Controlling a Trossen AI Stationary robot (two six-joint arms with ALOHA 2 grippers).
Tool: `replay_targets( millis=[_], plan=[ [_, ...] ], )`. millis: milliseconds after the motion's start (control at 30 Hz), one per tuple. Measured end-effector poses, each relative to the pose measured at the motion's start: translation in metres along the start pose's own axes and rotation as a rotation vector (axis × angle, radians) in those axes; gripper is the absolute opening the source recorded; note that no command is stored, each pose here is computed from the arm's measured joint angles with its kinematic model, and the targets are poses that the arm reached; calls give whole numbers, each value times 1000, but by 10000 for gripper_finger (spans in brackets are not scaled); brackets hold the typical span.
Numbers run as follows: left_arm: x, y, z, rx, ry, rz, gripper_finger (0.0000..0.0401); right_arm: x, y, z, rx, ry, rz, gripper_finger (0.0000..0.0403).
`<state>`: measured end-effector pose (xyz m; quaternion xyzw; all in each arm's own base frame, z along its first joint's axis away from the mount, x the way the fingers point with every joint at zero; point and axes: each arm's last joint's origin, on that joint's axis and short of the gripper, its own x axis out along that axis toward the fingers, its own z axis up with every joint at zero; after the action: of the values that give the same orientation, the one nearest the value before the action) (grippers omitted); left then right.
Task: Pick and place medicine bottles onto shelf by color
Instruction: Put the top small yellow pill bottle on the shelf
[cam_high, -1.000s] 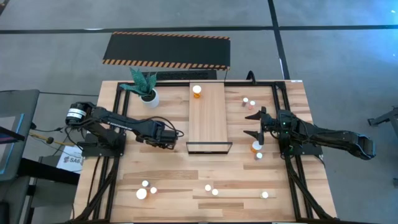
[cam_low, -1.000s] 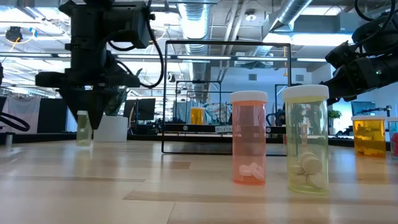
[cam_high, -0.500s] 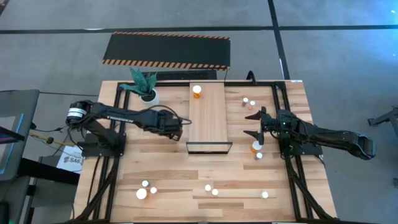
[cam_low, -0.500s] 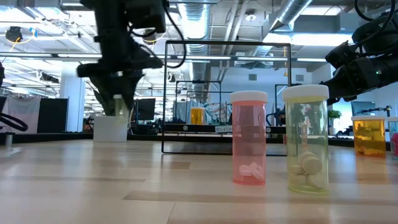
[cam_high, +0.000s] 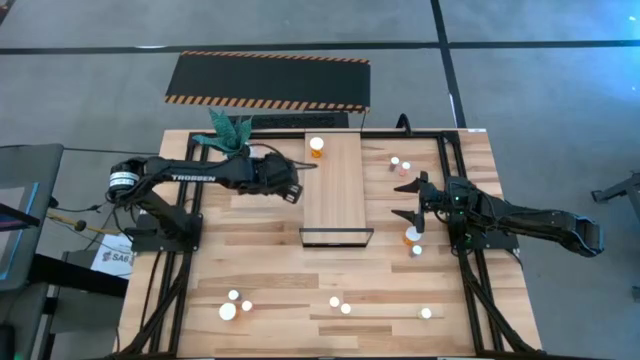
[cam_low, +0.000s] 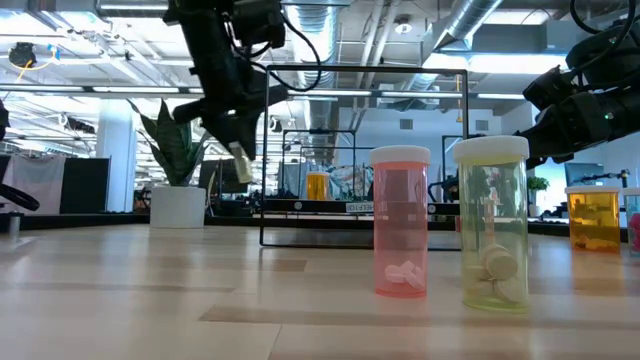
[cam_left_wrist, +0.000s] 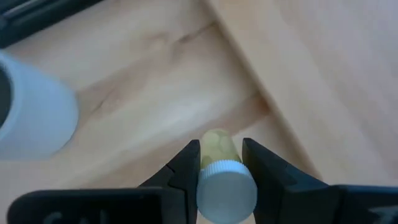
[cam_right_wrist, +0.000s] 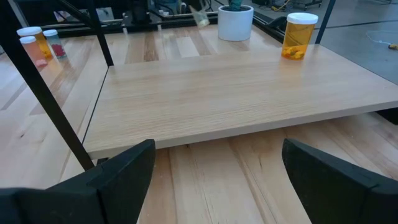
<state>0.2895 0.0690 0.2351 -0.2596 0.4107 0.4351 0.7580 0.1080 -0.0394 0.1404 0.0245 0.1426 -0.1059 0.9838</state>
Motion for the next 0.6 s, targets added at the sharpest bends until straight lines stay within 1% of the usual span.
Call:
replay_targets(
  millis=[100,167,233,333,600],
  plan=[
    [1,-2,6,23,-14,-56,79,0,0,0,0,0,0,374],
    [6,-7,7,59,-31,-72,79,0,0,0,0,0,0,374],
    [13,-11,5,102,-23,-70,79,0,0,0,0,0,0,374],
    [19,-22,10,138,7,-90,79,0,0,0,0,-1,0,374],
    [28,-52,33,248,78,-64,79,0,0,0,0,-1,-1,374]
  ],
)
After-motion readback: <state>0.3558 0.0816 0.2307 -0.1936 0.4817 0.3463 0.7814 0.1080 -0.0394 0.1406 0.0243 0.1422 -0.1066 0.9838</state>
